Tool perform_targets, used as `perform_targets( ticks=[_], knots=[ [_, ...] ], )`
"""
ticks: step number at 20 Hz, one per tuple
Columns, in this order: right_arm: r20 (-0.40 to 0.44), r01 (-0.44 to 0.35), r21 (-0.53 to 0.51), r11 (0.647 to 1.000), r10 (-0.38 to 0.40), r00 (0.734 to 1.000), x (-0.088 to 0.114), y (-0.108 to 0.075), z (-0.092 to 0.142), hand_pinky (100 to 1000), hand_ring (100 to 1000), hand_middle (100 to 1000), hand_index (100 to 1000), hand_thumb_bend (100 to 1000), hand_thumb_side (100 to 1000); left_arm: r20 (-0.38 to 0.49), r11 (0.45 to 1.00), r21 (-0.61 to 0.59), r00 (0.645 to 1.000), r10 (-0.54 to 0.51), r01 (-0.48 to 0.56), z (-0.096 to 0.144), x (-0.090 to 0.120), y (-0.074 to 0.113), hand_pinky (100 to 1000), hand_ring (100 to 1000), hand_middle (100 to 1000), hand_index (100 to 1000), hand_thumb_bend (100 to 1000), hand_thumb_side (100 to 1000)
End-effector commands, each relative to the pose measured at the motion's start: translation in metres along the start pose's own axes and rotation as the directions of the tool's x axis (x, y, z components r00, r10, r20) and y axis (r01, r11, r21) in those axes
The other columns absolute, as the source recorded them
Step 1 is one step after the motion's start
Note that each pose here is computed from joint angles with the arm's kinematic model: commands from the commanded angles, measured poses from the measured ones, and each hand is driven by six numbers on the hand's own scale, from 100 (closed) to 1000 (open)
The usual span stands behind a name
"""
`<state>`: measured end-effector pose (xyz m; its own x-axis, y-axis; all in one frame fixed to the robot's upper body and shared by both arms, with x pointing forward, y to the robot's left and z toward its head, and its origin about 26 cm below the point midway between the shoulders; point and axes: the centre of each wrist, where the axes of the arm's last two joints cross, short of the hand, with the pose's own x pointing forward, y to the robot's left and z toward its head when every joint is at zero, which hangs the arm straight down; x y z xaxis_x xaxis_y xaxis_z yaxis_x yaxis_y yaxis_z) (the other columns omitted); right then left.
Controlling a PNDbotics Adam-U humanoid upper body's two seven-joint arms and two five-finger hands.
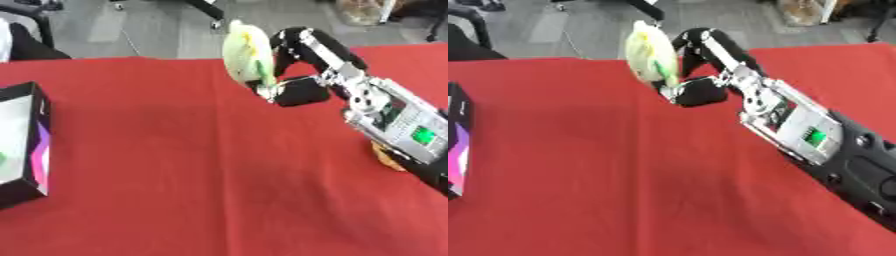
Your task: Pick up the objects with one hand, pass them to the other hand, and then place them into the box on the other side of the table.
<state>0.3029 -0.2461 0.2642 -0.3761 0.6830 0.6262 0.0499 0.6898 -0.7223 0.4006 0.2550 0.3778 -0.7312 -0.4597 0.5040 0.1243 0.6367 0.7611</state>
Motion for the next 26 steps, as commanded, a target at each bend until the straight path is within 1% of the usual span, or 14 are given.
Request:
perform_targets(
  ticks=[1, 5, 8, 12, 15, 17, 20, 23, 26],
  knots=[
    [0.03, -0.005, 0.008, 1.0, 0.005, 1.0, 0.009, -0.004, -0.001, 700, 504, 313, 420, 339, 100, 0.033, 0.998, -0.054, 0.999, -0.04, 0.042, -0.012, 0.013, -0.001, 879, 798, 718, 764, 100, 301],
    [0.038, 0.003, 0.029, 1.0, -0.004, 0.999, 0.012, -0.001, -0.002, 699, 503, 313, 420, 340, 100, 0.087, 0.984, -0.158, 0.994, -0.069, 0.082, -0.025, 0.028, -0.013, 883, 810, 736, 784, 100, 266],
    [0.042, 0.009, 0.045, 0.999, -0.011, 0.999, 0.014, 0.001, -0.003, 697, 502, 312, 419, 341, 100, 0.143, 0.962, -0.239, 0.985, -0.1, 0.132, -0.035, 0.041, -0.023, 889, 823, 754, 808, 100, 251],
    [0.041, 0.013, 0.054, 0.998, -0.016, 0.999, 0.016, 0.002, -0.004, 697, 502, 312, 418, 341, 100, 0.214, 0.911, -0.353, 0.967, -0.141, 0.211, -0.048, 0.062, -0.04, 888, 832, 769, 834, 100, 244],
    [0.044, 0.016, 0.061, 0.998, -0.018, 0.999, 0.017, 0.003, -0.004, 696, 501, 311, 417, 341, 100, 0.254, 0.865, -0.423, 0.952, -0.173, 0.27, -0.057, 0.073, -0.057, 880, 833, 784, 882, 100, 247],
    [0.049, 0.019, 0.069, 0.997, -0.023, 0.999, 0.018, 0.004, -0.005, 696, 501, 311, 417, 341, 100, 0.282, 0.84, -0.448, 0.94, -0.192, 0.306, -0.061, 0.081, -0.067, 875, 835, 794, 912, 100, 250],
    [0.055, 0.025, 0.08, 0.997, -0.03, 0.998, 0.02, 0.006, -0.006, 696, 501, 310, 416, 341, 100, 0.329, 0.811, -0.462, 0.919, -0.22, 0.359, -0.064, 0.094, -0.08, 878, 845, 804, 931, 100, 252],
    [0.065, 0.031, 0.088, 0.996, -0.037, 0.997, 0.022, 0.008, -0.006, 696, 500, 310, 416, 341, 100, 0.374, 0.798, -0.446, 0.894, -0.247, 0.406, -0.065, 0.107, -0.091, 879, 853, 812, 927, 100, 253],
    [0.068, 0.037, 0.093, 0.995, -0.043, 0.997, 0.023, 0.009, -0.007, 695, 500, 310, 416, 342, 100, 0.409, 0.798, -0.414, 0.872, -0.267, 0.438, -0.064, 0.118, -0.099, 878, 854, 812, 919, 100, 247]
  ],
)
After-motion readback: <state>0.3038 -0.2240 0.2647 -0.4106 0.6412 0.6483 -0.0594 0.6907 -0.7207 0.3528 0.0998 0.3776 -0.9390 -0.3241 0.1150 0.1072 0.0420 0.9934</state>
